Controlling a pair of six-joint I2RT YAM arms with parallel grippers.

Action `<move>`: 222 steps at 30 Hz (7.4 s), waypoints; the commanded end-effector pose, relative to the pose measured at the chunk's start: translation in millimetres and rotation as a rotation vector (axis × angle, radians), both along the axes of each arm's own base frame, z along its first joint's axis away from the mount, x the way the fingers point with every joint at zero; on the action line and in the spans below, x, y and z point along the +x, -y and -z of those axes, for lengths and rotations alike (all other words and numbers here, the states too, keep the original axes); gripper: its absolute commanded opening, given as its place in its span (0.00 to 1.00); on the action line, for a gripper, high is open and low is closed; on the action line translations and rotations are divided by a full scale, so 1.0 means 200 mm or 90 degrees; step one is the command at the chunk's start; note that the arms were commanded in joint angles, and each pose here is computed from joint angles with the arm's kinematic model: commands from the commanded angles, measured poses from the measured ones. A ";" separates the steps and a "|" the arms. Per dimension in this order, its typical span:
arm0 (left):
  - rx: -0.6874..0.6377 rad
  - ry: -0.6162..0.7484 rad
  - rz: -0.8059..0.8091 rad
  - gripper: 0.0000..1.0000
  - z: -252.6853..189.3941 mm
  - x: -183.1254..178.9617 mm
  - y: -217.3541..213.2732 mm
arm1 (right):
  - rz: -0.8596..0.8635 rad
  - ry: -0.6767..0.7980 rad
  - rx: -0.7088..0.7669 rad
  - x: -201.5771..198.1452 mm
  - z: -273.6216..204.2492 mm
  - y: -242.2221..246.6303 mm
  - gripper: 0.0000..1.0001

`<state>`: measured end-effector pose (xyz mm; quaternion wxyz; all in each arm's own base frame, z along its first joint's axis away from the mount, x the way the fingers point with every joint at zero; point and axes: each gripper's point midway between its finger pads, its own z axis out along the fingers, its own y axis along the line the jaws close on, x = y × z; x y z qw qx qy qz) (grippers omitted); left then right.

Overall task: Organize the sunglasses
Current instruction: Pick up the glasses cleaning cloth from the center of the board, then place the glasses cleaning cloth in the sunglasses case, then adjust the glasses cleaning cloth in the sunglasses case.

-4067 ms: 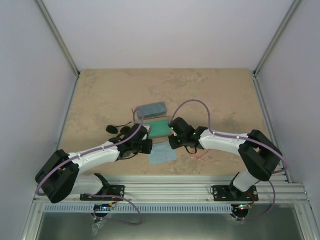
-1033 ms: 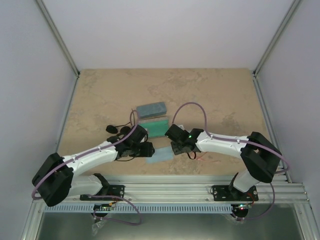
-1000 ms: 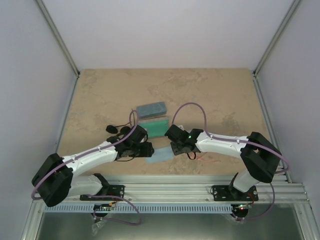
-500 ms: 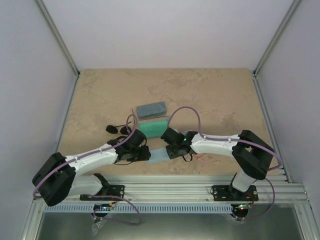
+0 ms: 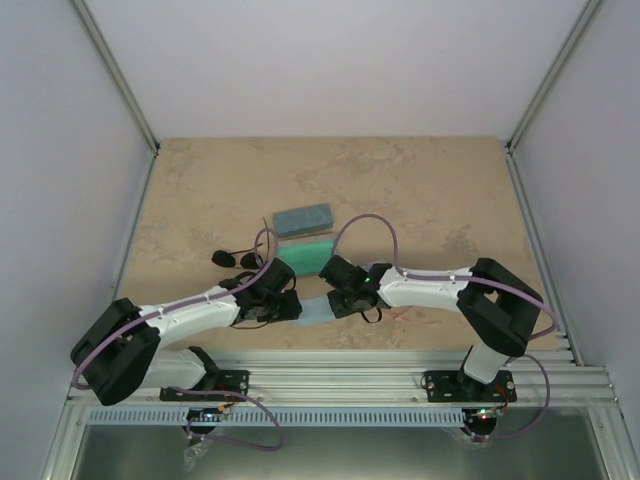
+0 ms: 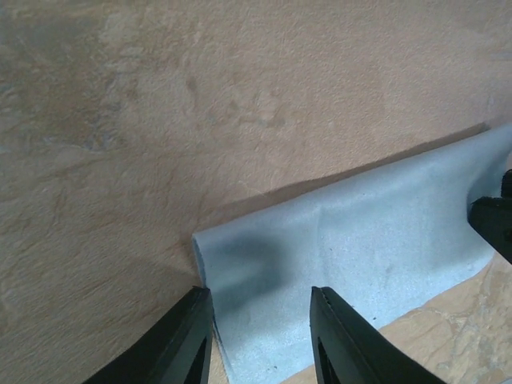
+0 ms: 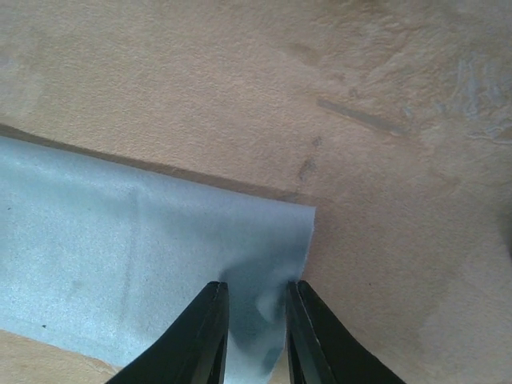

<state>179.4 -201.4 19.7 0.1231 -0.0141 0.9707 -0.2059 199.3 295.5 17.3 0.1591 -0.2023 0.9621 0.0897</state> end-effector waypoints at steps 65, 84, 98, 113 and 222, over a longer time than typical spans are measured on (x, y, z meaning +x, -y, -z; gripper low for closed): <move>0.120 0.152 -0.076 0.00 -0.27 0.63 -0.02 | -0.005 0.131 0.080 0.61 -0.28 -0.25 0.01; 0.125 0.171 -0.092 0.00 -0.31 0.67 -0.04 | 0.005 0.150 0.090 0.64 -0.32 -0.23 0.00; 0.149 0.142 -0.084 0.00 -0.17 0.64 -0.06 | -0.001 0.116 0.056 0.63 -0.17 -0.21 0.00; 0.175 0.147 -0.105 0.23 -0.21 0.64 -0.11 | 0.003 0.126 0.042 0.65 -0.24 -0.15 0.22; -0.063 0.472 -0.090 0.99 -0.94 0.58 -0.11 | 0.533 0.178 -0.032 0.22 -0.45 1.07 0.41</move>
